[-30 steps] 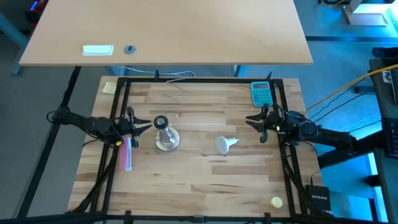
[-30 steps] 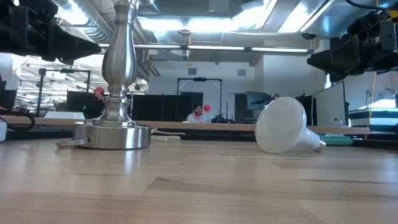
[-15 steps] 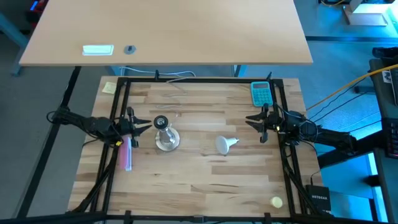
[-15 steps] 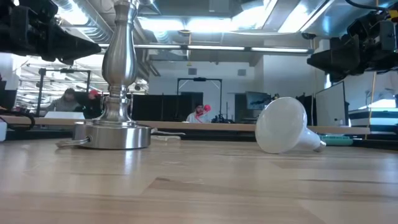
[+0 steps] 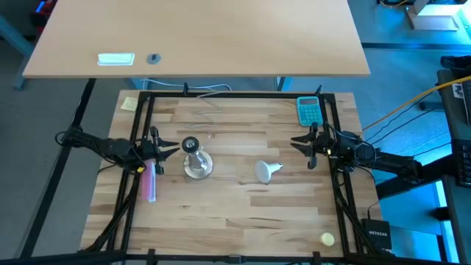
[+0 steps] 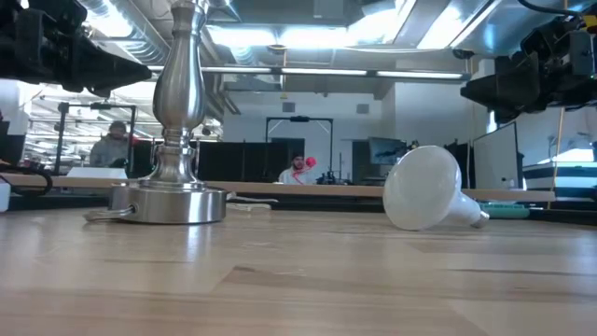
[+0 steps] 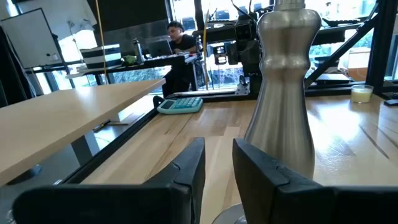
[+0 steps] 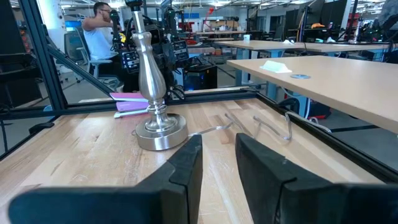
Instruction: Screw lightbulb
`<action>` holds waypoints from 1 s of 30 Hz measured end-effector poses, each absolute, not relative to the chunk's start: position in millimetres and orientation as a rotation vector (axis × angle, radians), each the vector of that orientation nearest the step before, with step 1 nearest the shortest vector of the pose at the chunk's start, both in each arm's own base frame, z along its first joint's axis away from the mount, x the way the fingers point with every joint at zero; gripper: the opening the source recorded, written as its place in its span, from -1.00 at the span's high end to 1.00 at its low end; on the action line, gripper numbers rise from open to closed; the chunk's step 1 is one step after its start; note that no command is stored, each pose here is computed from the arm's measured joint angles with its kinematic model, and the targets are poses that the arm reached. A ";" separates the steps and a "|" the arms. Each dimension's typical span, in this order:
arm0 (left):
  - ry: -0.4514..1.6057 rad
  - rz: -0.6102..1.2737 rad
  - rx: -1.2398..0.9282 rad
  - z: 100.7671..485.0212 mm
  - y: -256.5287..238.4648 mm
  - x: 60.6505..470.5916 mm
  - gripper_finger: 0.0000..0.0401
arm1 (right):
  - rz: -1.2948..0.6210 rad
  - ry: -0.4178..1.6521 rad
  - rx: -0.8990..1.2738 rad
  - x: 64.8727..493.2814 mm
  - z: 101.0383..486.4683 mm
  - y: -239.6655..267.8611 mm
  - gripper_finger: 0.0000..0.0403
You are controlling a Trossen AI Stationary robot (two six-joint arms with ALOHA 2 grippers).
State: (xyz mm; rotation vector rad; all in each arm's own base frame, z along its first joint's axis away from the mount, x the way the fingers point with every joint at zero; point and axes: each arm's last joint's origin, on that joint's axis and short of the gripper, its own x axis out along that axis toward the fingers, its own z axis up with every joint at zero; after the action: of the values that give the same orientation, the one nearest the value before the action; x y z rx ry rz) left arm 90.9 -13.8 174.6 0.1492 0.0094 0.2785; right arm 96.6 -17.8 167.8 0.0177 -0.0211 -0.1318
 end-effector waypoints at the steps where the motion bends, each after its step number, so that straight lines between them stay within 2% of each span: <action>1: 0.009 0.278 0.149 174.6 -13.8 90.9 0.64 | -0.132 -0.021 0.017 96.6 167.8 -17.8 0.50; 21: 0.009 0.278 0.149 174.6 -13.8 90.9 0.64 | -0.128 -0.031 0.028 96.6 168.7 -17.7 0.50; 27: -0.007 0.280 0.118 175.5 -13.8 90.9 0.64 | -0.063 -0.053 0.384 96.7 169.7 -16.0 0.50; 30: -0.080 0.277 -0.058 180.5 -13.8 90.7 0.64 | -0.068 -0.056 0.430 96.7 169.8 -16.2 0.50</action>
State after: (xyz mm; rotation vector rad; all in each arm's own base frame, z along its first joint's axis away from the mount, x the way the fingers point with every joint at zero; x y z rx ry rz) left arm 90.7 -13.8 180.5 -0.0578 -0.0804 0.2772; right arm 96.7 -16.2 169.8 0.4305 -0.0565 -0.0678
